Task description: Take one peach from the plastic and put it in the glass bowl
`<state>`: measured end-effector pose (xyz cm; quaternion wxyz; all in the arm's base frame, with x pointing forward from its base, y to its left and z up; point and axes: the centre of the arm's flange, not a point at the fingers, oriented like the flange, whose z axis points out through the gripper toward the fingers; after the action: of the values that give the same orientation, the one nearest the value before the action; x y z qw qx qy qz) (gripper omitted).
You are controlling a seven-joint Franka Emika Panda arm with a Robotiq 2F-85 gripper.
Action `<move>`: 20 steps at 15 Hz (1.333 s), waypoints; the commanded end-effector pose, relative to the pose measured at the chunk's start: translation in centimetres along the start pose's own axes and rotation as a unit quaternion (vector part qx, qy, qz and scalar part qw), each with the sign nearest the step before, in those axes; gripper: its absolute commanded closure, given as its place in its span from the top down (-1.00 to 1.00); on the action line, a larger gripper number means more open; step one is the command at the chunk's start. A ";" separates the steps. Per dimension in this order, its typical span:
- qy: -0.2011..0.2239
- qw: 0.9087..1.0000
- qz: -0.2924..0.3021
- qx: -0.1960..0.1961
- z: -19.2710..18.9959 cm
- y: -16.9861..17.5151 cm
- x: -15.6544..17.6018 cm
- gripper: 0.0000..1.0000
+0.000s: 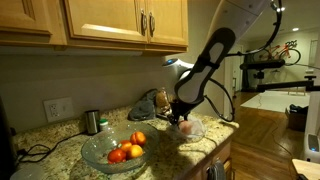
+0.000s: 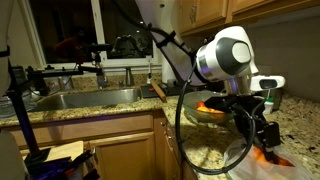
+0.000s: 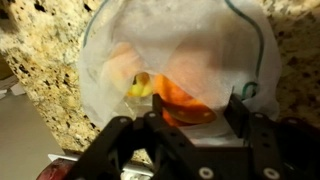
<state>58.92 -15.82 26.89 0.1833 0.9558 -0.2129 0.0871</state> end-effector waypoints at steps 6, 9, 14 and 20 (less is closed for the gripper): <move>0.046 0.999 0.005 -0.023 -3.2 -0.2 -1.2 -0.23; 0.054 0.998 0.005 -0.029 -3.6 -0.4 -1.2 -0.23; 0.072 0.996 0.007 -0.046 -4.2 -0.3 -1.4 -0.23; 0.090 0.992 0.027 -0.088 -5.0 -0.5 -1.5 -0.23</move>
<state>59.37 -13.89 29.56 0.2575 0.9303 -0.2102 0.1551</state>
